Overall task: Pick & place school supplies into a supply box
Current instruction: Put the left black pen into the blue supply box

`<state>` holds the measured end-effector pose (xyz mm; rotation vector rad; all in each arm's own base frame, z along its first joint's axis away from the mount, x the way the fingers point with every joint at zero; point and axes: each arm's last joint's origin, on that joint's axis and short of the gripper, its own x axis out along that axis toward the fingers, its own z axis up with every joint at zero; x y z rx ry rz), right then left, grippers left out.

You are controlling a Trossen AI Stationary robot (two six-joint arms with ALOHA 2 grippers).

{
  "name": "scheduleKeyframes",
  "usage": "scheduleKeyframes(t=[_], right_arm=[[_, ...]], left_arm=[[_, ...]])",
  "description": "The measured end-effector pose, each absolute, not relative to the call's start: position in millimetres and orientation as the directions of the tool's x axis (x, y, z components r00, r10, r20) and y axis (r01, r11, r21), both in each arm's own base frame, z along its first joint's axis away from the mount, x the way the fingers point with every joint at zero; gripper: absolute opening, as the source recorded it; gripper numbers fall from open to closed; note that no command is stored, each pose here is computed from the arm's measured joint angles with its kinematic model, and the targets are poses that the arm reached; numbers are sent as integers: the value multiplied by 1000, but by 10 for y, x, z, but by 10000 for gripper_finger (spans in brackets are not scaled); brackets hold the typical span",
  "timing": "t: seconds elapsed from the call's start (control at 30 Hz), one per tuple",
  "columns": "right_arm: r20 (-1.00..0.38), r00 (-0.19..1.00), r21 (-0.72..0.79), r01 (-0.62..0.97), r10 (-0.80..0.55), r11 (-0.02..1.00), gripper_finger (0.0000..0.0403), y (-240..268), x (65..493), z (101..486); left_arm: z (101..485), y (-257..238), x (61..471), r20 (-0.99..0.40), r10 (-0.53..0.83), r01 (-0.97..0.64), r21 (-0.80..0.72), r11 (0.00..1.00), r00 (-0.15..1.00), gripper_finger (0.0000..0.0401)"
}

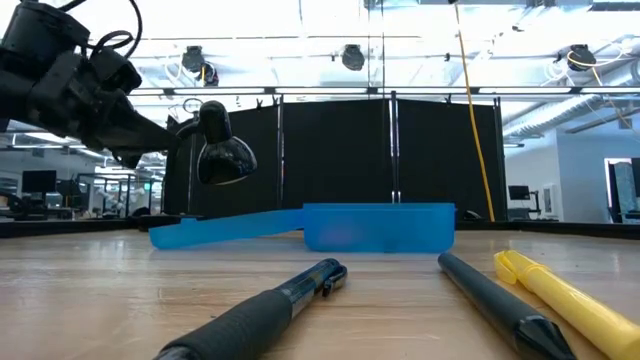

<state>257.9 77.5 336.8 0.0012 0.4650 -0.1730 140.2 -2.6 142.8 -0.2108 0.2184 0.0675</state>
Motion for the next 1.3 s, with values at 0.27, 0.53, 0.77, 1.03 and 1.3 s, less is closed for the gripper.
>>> scheduleKeyframes(t=[0.27, 0.53, 0.77, 1.03, 1.3], right_arm=[[-344, 939, -301, -107, -4, 948, 1, 1115, 2335, 2527], [-260, 966, -196, -51, -2, 979, 1, 830, 1847, 1878], [-223, 975, -192, -32, -12, 981, 0, 660, 1582, 1734], [-218, 968, -218, -174, 126, 960, 0, 601, 1381, 1570], [-231, 965, -252, -182, 123, 950, 0, 508, 1205, 1469]], left_arm=[[1472, -366, 1360, -175, -397, 318, -358, 878, 901, 37], [2025, -1044, 1344, -201, -220, 158, -287, 945, 955, 37], [2864, -1654, 1500, -318, 1, -65, -190, 980, 948, 37], [3607, -2123, 1963, -384, 217, -311, -201, 929, 897, 37], [3573, -2206, 2348, -571, 378, -608, -285, 741, 729, 37]])
